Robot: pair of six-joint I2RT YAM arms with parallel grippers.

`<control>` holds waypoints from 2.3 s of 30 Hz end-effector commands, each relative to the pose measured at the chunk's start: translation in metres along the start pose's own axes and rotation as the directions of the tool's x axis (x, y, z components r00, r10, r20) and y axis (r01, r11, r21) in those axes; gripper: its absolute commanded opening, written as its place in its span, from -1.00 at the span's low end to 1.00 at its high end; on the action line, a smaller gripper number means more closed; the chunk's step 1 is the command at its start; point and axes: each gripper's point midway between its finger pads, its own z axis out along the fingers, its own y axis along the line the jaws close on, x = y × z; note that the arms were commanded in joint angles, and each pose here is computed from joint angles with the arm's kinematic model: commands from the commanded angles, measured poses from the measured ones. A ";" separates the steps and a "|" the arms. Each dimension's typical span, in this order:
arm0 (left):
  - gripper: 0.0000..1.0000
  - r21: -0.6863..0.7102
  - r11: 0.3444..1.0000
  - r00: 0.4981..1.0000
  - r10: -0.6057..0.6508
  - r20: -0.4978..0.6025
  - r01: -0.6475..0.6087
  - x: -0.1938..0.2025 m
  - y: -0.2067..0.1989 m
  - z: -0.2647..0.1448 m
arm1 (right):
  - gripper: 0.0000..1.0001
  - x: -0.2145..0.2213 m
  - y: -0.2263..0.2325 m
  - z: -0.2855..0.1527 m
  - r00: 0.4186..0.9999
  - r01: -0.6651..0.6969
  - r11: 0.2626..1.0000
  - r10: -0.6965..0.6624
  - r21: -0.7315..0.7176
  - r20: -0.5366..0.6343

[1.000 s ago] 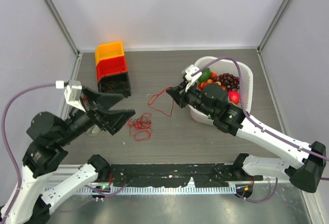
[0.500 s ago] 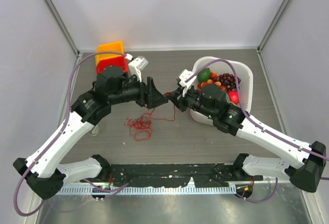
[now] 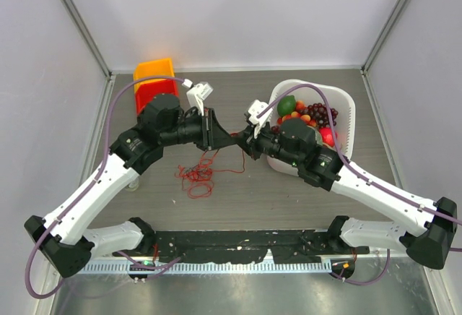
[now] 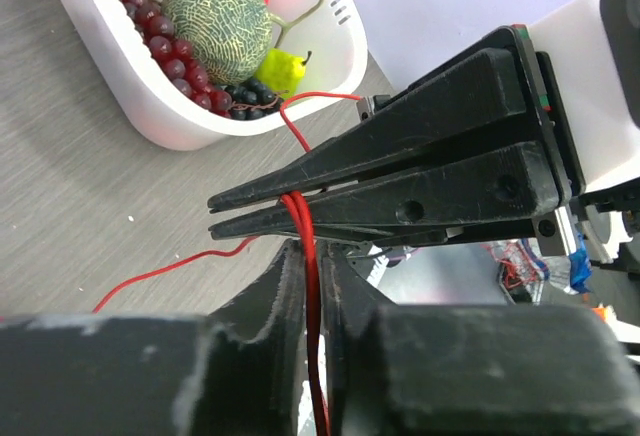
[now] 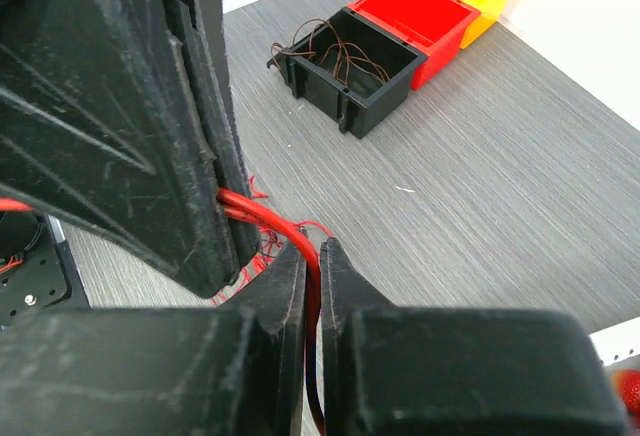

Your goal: Untangle the cables

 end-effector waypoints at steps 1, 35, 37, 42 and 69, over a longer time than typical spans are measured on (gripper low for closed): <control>-0.81 0.018 1.000 0.998 0.021 0.064 -0.022 -0.016 -0.004 0.001 | -0.99 -0.031 0.008 -0.005 0.997 0.020 0.999 -0.018 -0.031 0.074; -1.00 -0.969 -0.189 0.923 0.378 0.078 0.160 -0.179 0.268 -0.261 | 0.54 -0.032 -0.024 -0.085 0.918 -0.381 0.902 0.342 0.204 0.202; -1.00 -0.963 -0.237 0.931 0.363 0.037 0.131 -0.182 0.292 -0.255 | 0.54 -0.028 -0.021 -0.086 0.917 -0.383 0.903 0.348 0.192 0.195; -1.00 -0.962 -0.270 0.951 0.306 -0.051 0.035 -0.188 0.350 -0.222 | 0.54 -0.024 -0.018 -0.094 0.921 -0.374 0.910 0.343 0.181 0.184; -1.00 -0.732 0.658 0.973 -0.230 0.024 0.174 -0.101 0.438 -0.022 | 0.54 -0.023 -0.027 -0.125 0.945 -0.311 0.921 0.273 0.235 0.182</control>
